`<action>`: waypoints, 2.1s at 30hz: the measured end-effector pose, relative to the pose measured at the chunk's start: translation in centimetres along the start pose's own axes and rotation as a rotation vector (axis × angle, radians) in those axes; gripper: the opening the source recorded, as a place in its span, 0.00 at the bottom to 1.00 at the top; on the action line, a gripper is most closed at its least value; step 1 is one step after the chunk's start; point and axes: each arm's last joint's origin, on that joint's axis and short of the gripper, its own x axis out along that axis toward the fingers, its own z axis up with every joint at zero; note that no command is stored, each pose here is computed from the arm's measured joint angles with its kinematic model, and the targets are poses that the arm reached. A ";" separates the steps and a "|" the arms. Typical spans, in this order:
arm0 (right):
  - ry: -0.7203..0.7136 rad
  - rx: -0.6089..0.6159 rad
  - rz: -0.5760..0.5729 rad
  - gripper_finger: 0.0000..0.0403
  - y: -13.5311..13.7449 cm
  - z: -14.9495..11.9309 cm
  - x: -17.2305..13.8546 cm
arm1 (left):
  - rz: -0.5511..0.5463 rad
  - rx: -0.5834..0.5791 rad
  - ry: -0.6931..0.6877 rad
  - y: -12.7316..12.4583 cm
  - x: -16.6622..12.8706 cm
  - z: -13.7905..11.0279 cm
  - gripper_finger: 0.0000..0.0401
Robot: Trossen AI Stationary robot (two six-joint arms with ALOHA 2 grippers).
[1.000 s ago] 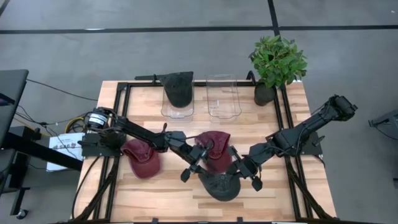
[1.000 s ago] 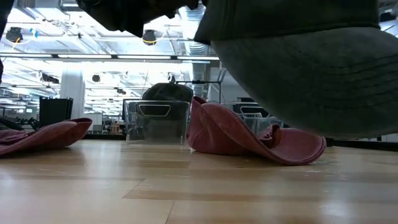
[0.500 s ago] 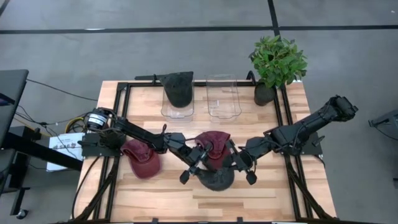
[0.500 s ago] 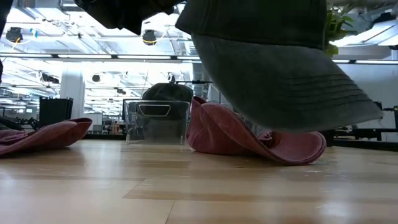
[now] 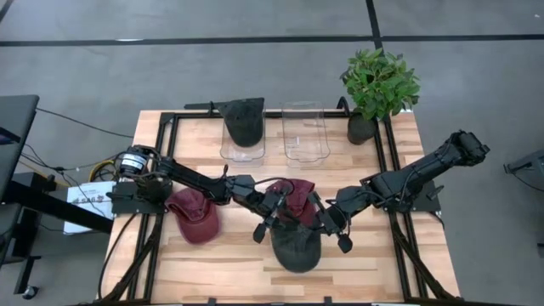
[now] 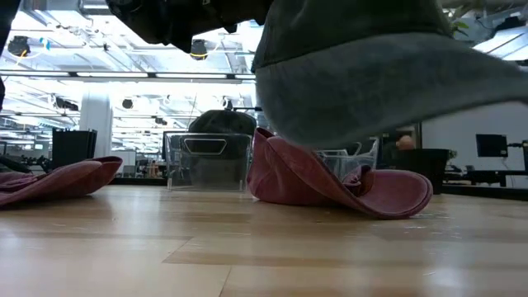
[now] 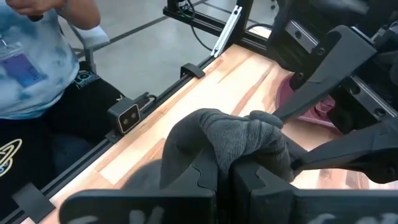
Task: Pick & Place hat
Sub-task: Put the black cap into the left transparent bin
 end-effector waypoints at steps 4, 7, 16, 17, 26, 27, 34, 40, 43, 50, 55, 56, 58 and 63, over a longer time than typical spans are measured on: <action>-0.003 -0.003 0.020 0.00 0.2 0.0 0.0 | 0.001 -0.005 0.013 0.0 0.0 -0.1 0.27; -0.006 -0.008 0.042 0.00 0.6 0.1 0.1 | 0.002 -0.012 0.034 0.0 0.0 -0.3 0.27; 0.012 -0.014 0.061 0.00 1.1 0.0 0.1 | -0.092 -0.058 0.065 -0.3 0.0 -0.6 0.27; 0.014 -0.012 0.057 0.00 1.0 0.0 0.1 | -0.101 -0.063 0.066 -0.4 0.0 -0.6 0.27; 0.045 0.029 0.023 0.00 0.0 -0.5 0.0 | -0.176 -0.066 0.073 -1.6 0.3 -0.7 0.27; 0.045 0.030 0.020 0.00 -0.1 -0.5 0.0 | -0.179 -0.063 0.072 -1.7 0.3 -0.7 0.27; 0.020 0.027 0.010 0.00 -0.3 -0.3 -0.1 | -0.127 -0.046 0.044 -1.4 0.3 -0.4 0.27; 0.013 0.026 0.008 0.00 -0.3 -0.2 0.0 | -0.049 -0.043 0.030 -0.9 0.2 -0.3 0.27; 0.013 0.026 0.008 0.00 -0.3 -0.2 0.0 | -0.037 -0.048 0.029 -0.9 0.2 -0.3 0.27; 0.013 0.026 0.008 0.00 -0.3 -0.2 0.0 | -0.067 -0.042 0.032 -1.2 0.3 -0.3 0.04; 0.012 0.026 0.013 0.01 -0.2 -0.2 0.0 | -0.106 -0.025 0.035 -1.5 0.4 -0.4 0.02; 0.012 0.029 0.014 0.01 -0.2 -0.2 0.0 | -0.109 -0.024 0.035 -1.6 0.4 -0.4 0.02; 0.011 0.052 0.017 0.03 0.0 -0.2 0.0 | -0.120 -0.024 0.036 -1.7 0.4 -0.4 0.02; 0.016 0.139 -0.010 0.14 -0.1 -0.2 0.0 | -0.130 -0.024 0.038 -1.7 0.4 -0.4 0.02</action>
